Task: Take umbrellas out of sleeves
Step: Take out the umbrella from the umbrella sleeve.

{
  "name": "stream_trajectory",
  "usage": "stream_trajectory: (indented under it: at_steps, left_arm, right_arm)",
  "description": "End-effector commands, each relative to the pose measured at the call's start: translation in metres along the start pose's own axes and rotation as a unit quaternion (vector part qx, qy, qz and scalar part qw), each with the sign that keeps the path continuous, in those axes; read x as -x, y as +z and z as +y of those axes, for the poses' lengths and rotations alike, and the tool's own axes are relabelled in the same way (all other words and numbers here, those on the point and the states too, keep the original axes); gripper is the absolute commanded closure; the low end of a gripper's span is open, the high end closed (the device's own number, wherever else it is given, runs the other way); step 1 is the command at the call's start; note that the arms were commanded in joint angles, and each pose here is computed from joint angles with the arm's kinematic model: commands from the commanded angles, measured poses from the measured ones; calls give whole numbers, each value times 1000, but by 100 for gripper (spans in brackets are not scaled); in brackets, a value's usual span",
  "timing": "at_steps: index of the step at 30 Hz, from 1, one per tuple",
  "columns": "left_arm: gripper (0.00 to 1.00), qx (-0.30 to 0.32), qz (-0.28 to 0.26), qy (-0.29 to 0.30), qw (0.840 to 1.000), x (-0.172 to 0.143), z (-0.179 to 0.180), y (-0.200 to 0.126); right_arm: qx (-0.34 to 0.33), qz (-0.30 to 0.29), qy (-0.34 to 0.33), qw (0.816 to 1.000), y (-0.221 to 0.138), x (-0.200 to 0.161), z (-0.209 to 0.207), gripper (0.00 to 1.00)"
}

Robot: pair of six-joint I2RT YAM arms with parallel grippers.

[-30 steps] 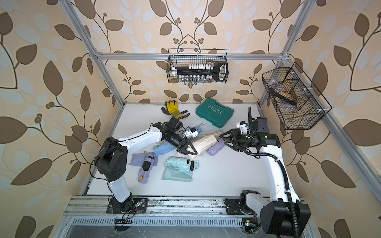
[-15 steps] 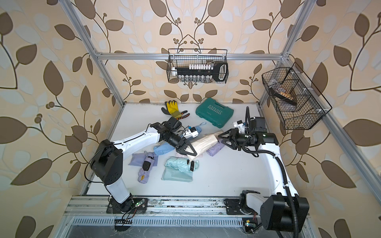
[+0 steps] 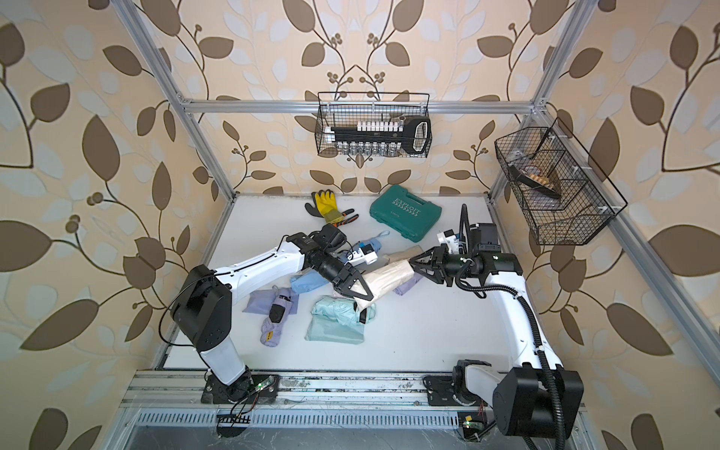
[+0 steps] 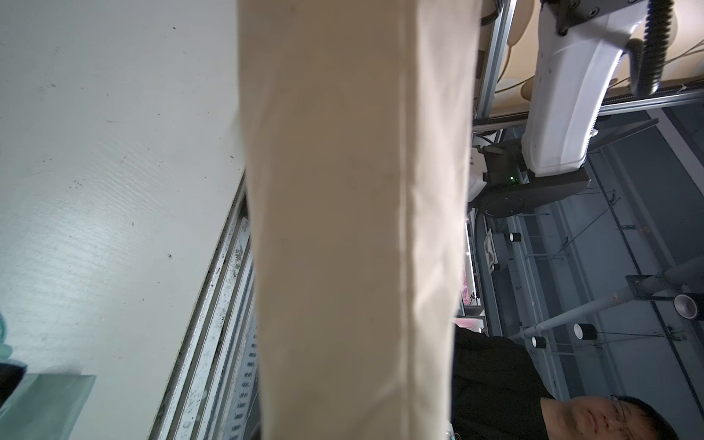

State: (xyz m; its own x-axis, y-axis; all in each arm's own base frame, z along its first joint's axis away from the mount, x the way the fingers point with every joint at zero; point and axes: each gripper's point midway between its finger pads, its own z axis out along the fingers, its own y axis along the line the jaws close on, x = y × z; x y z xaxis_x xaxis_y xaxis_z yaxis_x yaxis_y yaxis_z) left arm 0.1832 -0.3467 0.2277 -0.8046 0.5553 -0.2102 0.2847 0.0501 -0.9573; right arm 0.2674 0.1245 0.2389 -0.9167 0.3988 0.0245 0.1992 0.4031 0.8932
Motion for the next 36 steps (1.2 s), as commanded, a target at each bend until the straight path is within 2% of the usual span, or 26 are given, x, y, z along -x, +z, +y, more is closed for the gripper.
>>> stream_trajectory:
  at_steps: [1, 5, 14, 20, 23, 25, 27, 31, 36]
  left_arm:
    - [77, -28, -3, 78, 997, 1, -41, -5]
    - [78, -27, 0, 76, 997, 3, -40, -5]
    - [77, -21, 5, 75, 997, 1, -37, -2]
    - [73, -16, 6, 74, 997, 2, -35, -1]
    - [70, -8, 6, 73, 997, 2, -32, -1]
    - [70, -2, 6, 75, 997, 1, -31, -2]
    - [69, 2, 6, 74, 997, 1, -29, -2]
    - [60, 12, 5, 64, 998, 3, -22, -2]
    - [48, 24, -2, 49, 999, 5, -13, -6]
  right_arm:
    - [23, 33, 5, 999, 8, -10, 3, 65]
    - [26, 63, -2, 998, 15, -25, 6, 64]
    - [36, 84, -7, 996, 19, -37, 6, 64]
    - [46, 90, -7, 995, 21, -39, 8, 73]
    - [58, 97, -3, 994, 22, -41, 7, 72]
    - [67, 104, 6, 992, 24, -44, 4, 65]
    - [67, 109, 11, 992, 26, -46, 1, 66]
    - [59, 99, 5, 993, 26, -45, 0, 77]
    - [51, 81, 7, 995, 21, -39, -6, 84]
